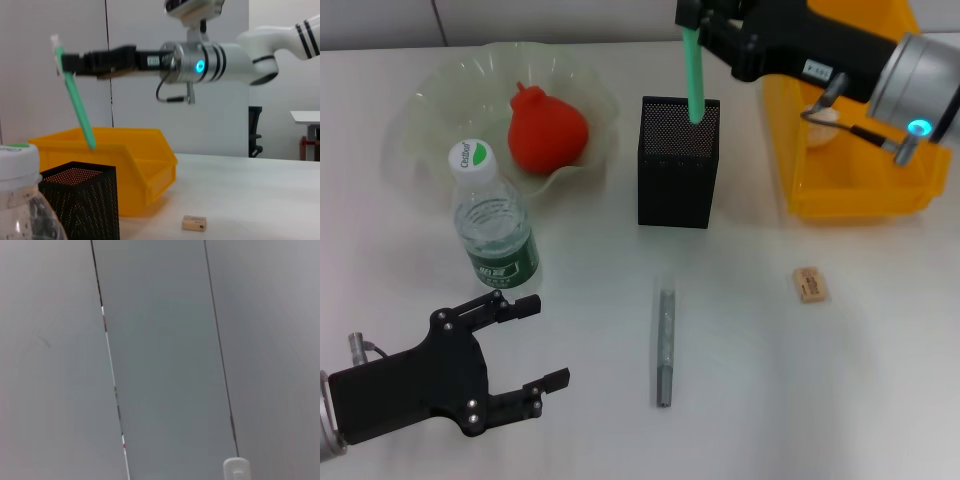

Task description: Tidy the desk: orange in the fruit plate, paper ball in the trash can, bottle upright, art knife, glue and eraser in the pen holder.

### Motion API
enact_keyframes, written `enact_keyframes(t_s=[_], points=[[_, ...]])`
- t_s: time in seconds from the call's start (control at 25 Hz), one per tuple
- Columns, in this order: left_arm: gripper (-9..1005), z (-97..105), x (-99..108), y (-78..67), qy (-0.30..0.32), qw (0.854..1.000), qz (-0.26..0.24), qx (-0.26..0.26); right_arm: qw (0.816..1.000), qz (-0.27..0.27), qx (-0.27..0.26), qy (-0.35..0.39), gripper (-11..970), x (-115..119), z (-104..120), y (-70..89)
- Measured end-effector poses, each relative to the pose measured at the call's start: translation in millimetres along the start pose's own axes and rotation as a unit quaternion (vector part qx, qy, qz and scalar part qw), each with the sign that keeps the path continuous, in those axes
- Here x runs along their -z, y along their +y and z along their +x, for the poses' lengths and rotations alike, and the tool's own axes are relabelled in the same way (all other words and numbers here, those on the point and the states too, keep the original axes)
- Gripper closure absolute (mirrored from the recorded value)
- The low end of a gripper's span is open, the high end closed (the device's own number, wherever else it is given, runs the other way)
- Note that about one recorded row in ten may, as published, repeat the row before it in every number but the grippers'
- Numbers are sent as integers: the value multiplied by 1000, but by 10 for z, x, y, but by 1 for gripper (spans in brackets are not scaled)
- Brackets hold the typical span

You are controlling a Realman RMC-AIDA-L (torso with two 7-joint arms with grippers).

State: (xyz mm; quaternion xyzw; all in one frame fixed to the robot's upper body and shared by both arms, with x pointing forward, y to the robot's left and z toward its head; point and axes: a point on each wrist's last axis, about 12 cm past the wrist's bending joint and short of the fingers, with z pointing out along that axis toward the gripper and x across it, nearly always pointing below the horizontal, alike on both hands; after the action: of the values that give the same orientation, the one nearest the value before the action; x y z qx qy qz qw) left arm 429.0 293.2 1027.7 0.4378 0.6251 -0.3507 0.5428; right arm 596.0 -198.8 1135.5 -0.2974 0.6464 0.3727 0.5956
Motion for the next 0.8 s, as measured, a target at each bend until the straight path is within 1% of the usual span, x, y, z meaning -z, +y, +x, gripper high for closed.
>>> enact_keyframes(t_s=[0.12,0.32,0.68,0.72,0.76,0.8], points=[[212,0,0,0,0,1000,0,0,1000,5,-3,5,673,-47,159,-16],[212,2,-1,-1,1,1000,1,0,1000,6,0,23,656,-103,278,-18],[212,3,-3,-1,2,1000,2,0,1000,0,-2,16,624,-45,277,4],[212,3,-2,-2,2,1000,2,0,1000,-5,-9,8,620,-5,214,17],[212,3,-2,-2,2,1000,2,0,1000,-5,-9,8,617,-5,214,17],[212,4,-2,-3,2,1000,2,0,1000,-10,-13,7,613,20,167,29]])
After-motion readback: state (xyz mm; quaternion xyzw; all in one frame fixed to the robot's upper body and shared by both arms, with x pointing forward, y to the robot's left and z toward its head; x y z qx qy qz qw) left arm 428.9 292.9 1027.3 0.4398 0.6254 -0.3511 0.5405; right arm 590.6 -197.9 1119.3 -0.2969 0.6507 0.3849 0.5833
